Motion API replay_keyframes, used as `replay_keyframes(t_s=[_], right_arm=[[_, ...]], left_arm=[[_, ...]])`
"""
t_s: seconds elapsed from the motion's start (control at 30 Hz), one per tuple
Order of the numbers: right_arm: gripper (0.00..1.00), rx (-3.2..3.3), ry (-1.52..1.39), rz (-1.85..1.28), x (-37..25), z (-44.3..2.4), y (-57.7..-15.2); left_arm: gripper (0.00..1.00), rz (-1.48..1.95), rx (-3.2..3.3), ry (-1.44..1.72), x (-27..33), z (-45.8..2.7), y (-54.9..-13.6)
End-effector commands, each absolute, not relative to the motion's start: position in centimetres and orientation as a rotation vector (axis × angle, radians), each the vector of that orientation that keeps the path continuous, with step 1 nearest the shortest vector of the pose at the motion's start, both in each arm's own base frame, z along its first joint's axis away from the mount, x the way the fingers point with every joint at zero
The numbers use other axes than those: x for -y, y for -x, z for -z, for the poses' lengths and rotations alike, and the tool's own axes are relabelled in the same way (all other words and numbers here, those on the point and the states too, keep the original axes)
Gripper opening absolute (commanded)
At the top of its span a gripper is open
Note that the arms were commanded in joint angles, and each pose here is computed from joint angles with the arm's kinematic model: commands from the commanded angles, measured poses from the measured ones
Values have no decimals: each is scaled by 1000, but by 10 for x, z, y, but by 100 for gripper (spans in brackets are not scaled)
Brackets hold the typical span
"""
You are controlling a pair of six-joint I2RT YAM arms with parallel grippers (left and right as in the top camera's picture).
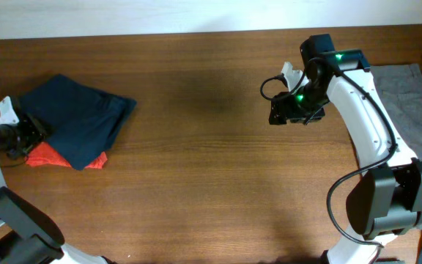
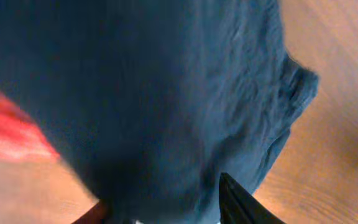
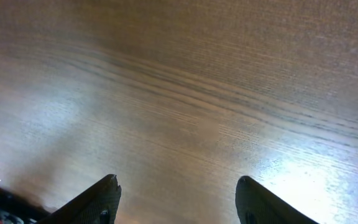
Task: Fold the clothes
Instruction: 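Release the shorts on the red shirt and raise the left gripper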
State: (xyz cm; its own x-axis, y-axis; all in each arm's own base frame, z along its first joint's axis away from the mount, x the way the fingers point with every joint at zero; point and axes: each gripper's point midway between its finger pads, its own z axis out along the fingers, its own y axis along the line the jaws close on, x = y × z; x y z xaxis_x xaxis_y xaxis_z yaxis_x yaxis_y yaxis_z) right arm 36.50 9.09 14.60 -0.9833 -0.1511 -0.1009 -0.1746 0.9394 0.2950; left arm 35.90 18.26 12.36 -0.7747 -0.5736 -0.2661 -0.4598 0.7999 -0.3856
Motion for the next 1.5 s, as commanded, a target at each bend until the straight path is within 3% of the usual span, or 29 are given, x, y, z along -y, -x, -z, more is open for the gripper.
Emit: replay_keyframes(t_s=[0.0, 0.27, 0.3, 0.33, 0.4, 0.6, 0.77, 0.93, 1.0, 1.03, 1.07, 1.23, 1.47], right_arm=[[65, -2985, 261, -476, -93, -160, -364], [65, -2994, 260, -476, -93, -160, -362], [66, -2993, 260, -476, -93, -160, -362], [68, -2992, 259, -476, -93, -160, -362], [68, -2989, 259, -477, -93, -160, -363], [65, -2990, 208, -548, -101, -163, -362], [64, -2966, 214, -669, -113, -168, -361], [65, -2943, 222, -729, -120, -174, -360], [65, -2921, 228, -726, -120, -180, -361], [65, -2891, 242, -722, -120, -187, -364], [65, -2870, 249, -718, -120, -193, -365], [72, -2672, 311, -680, -121, -254, -368], [74, -2378, 372, -623, -117, -354, -335]], left_arm=[[41, 373, -2579, 846, -198, -151, -353], [40, 223, -2483, 834, -206, -219, -332], [36, 209, -2463, 816, -207, -224, -335], [21, 192, -2441, 783, -208, -227, -343], [1, 156, -2444, 760, -210, -220, -353], [1, -35, -2579, 887, -238, -132, -361], [1, 3, -2694, 994, -242, -66, -358], [0, 88, -2700, 965, -234, -60, -367], [7, 157, -2673, 866, -225, -82, -378], [18, 190, -2657, 796, -218, -99, -384], [22, 211, -2640, 730, -212, -116, -388], [36, 221, -2513, 383, -165, -234, -398], [56, 113, -2284, -173, -47, -378, -351]])
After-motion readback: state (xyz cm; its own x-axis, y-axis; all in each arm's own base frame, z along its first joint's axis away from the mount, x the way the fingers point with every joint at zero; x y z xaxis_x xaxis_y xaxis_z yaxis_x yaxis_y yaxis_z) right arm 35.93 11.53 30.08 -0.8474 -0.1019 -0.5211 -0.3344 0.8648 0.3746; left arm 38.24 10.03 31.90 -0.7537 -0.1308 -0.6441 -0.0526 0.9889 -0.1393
